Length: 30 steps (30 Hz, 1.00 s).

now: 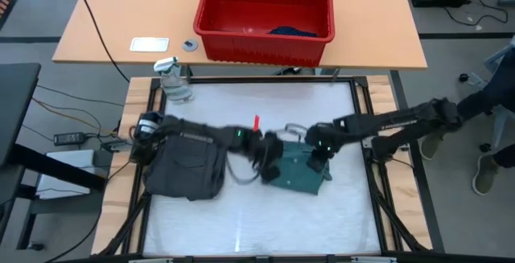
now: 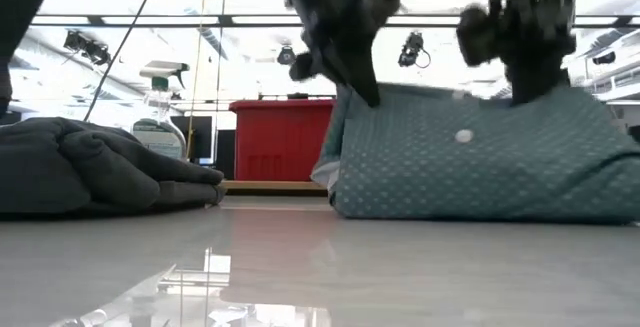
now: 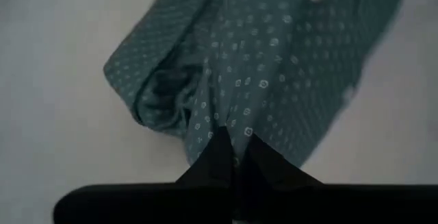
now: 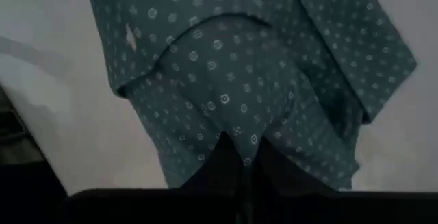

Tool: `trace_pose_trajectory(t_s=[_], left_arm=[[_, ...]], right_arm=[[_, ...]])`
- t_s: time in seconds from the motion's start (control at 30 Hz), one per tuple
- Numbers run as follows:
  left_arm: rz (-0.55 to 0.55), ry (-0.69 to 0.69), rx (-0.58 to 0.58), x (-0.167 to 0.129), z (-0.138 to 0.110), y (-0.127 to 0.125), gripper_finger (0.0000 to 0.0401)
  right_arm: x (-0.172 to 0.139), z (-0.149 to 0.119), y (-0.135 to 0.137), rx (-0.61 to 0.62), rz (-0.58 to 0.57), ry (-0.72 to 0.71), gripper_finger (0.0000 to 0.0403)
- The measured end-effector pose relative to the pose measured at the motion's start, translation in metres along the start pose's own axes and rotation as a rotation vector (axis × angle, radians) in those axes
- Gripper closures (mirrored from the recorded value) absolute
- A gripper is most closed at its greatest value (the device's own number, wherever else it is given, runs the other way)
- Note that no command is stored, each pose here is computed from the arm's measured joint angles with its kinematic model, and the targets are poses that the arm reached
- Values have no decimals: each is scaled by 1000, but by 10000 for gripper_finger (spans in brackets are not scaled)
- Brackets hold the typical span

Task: Fold Laundry from Bin
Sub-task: Fold the green polo shirt on the table

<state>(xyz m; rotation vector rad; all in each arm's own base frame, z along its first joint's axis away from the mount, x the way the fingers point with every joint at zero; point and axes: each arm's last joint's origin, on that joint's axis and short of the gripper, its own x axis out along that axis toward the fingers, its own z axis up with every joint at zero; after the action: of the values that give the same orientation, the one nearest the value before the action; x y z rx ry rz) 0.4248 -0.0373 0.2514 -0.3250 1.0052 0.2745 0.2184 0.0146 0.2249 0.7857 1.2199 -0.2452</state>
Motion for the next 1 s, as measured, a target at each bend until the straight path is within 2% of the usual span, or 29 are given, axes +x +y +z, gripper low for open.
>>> trace_pose_trajectory(t_s=[0.17,0.33,0.5,0.63,0.7,0.87,1.0], left_arm=[[-148,-47,-103,20,25,57,390],[-260,-122,-151,35,36,106,390],[-346,-157,-160,50,36,129,390],[-353,-205,-178,60,38,135,373],[-357,-249,-203,64,43,135,356],[-324,-222,-290,71,41,149,302],[-311,-209,-332,68,42,167,270]], right_arm=[[16,7,-49,66,157,32,384],[25,10,-86,117,194,3,384],[29,10,-103,192,219,-20,384],[30,11,-106,253,170,-54,381],[28,11,-106,288,147,-77,357],[18,10,-105,392,102,-170,263],[6,7,-104,517,93,-262,220]])
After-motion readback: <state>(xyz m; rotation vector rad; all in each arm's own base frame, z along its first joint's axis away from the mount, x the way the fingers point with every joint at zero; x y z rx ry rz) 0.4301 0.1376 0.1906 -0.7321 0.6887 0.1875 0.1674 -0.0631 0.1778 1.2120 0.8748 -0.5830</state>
